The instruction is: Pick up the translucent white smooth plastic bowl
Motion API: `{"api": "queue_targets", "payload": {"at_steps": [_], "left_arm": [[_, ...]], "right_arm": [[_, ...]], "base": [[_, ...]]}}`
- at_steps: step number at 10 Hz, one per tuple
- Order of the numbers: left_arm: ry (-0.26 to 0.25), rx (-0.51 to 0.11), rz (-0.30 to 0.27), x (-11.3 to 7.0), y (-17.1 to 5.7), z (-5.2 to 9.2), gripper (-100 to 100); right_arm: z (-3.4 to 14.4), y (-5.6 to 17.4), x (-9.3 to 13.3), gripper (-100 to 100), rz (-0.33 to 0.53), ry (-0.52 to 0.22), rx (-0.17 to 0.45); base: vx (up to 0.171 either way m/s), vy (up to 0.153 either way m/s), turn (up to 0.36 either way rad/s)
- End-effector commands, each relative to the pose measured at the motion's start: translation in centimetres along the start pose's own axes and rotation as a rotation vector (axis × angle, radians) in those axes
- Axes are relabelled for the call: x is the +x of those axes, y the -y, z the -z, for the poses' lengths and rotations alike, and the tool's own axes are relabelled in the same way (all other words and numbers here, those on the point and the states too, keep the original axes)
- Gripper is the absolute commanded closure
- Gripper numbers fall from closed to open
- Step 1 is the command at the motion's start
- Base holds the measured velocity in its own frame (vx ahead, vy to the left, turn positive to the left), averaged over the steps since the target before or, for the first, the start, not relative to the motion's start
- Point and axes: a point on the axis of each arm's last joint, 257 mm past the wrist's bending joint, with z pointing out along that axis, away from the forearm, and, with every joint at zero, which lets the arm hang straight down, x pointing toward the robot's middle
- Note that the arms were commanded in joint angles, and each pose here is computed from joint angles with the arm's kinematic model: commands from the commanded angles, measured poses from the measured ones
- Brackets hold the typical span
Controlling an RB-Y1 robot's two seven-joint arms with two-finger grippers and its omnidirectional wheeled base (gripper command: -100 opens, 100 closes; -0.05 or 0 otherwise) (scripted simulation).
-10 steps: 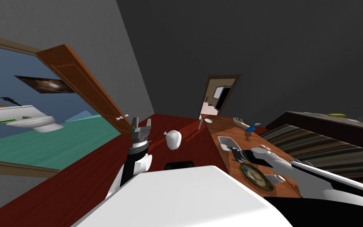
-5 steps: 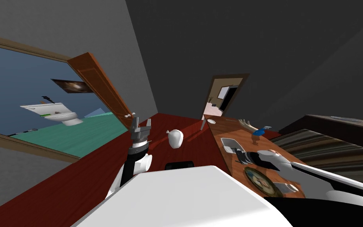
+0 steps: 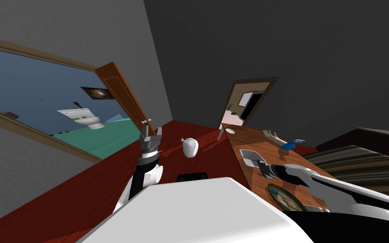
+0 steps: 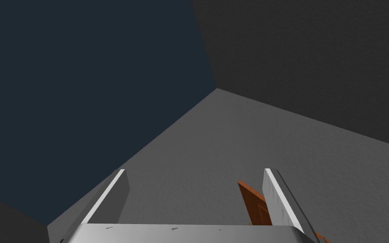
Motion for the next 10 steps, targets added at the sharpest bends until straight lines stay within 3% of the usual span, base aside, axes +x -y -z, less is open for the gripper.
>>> {"api": "queue_targets", "payload": {"at_steps": [1, 2, 3, 5, 9, 10], "left_arm": [[0.000, 0.000, 0.000, 0.0, 0.0, 0.0, 0], [0.000, 0.000, 0.000, 0.0, 0.0, 0.0, 0], [0.000, 0.000, 0.000, 0.0, 0.0, 0.0, 0], [0.000, 0.000, 0.000, 0.0, 0.0, 0.0, 0], [0.000, 0.000, 0.000, 0.0, 0.0, 0.0, 0], [0.000, 0.000, 0.000, 0.0, 0.0, 0.0, 0]], "right_arm": [[0.1, 0.4, -0.1, -100, -0.024, 0.005, 0.017], [1.1, -0.3, 2.5, -100, 0.009, -0.052, 0.007], [0.3, -0.2, 0.5, -100, 0.005, -0.003, 0.013], [1.0, 0.8, 1.7, -100, -0.043, -0.023, 0.056], [1.5, 1.0, 2.6, -100, -0.048, -0.044, 0.061], [1.5, 0.9, 2.7, 100, -0.048, -0.044, 0.060]], "base": [[0.004, -0.002, -0.010], [-0.052, 0.022, 0.372], [-0.072, 0.022, 0.280], [-0.027, 0.014, 0.007], [0.002, 0.001, -0.004], [0.000, 0.000, 0.000]]}}
